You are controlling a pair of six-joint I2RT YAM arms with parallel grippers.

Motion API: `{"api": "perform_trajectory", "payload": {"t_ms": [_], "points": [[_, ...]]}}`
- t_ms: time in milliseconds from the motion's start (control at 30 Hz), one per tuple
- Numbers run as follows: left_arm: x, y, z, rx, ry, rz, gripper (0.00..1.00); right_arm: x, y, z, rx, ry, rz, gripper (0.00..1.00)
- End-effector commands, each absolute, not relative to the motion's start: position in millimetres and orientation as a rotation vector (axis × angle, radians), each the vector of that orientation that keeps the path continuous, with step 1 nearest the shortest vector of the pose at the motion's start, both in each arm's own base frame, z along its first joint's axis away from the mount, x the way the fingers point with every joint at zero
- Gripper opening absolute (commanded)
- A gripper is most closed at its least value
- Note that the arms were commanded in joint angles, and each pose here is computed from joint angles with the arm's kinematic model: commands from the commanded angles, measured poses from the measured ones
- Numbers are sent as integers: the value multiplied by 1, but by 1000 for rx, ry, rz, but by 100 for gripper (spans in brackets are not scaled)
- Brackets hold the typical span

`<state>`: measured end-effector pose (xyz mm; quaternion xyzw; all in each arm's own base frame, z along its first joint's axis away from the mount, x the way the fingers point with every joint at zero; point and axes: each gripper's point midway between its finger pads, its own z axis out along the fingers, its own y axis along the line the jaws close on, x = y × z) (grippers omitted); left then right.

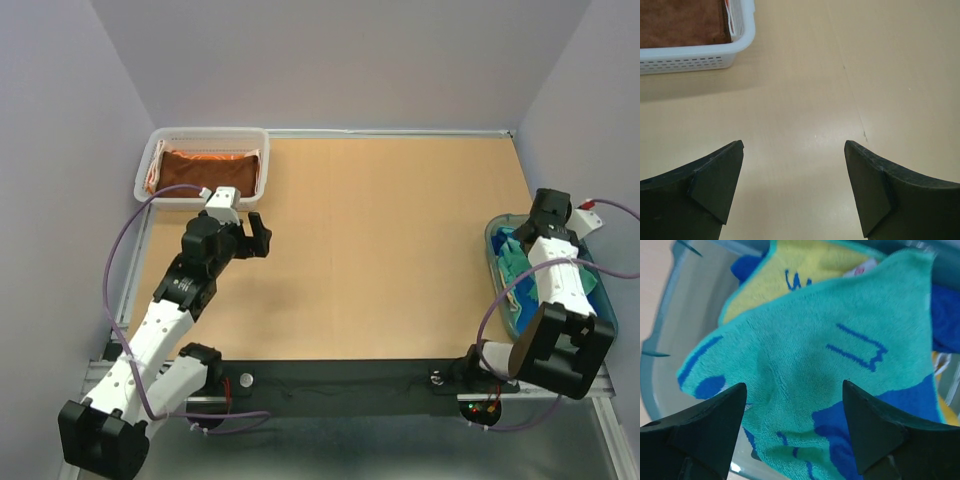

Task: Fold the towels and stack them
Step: Grab crumpled towel

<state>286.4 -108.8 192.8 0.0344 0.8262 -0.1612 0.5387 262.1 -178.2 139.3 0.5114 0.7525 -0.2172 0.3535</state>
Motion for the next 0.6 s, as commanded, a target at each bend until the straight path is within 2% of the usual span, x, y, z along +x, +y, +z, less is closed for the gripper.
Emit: {"api": "perform_trajectory", "payload": {"t_ms": [0,100,133,200,233,300,567], "points": [[294,-115,217,85,1873,-416,92,272,-170,108,1438,1920,-413,79],[295,-118,213,94,1885,-413,91,267,-173,87,1478,1936,-401,67],[294,-118,210,95,1892,-411,91,265,-173,85,1479,1938,-408,55],[295,-120,210,101,1895,-412,91,262,-172,82,1477,1944,-415,43],[296,-120,207,102,1904,-408,91,258,-172,83,1467,1942,-424,31],[297,-121,203,107,1920,-408,90,257,-173,93,1444,1920,-428,23],[300,-124,196,123,1945,-405,89,271,-171,173,1284,1777,-317,11]]}}
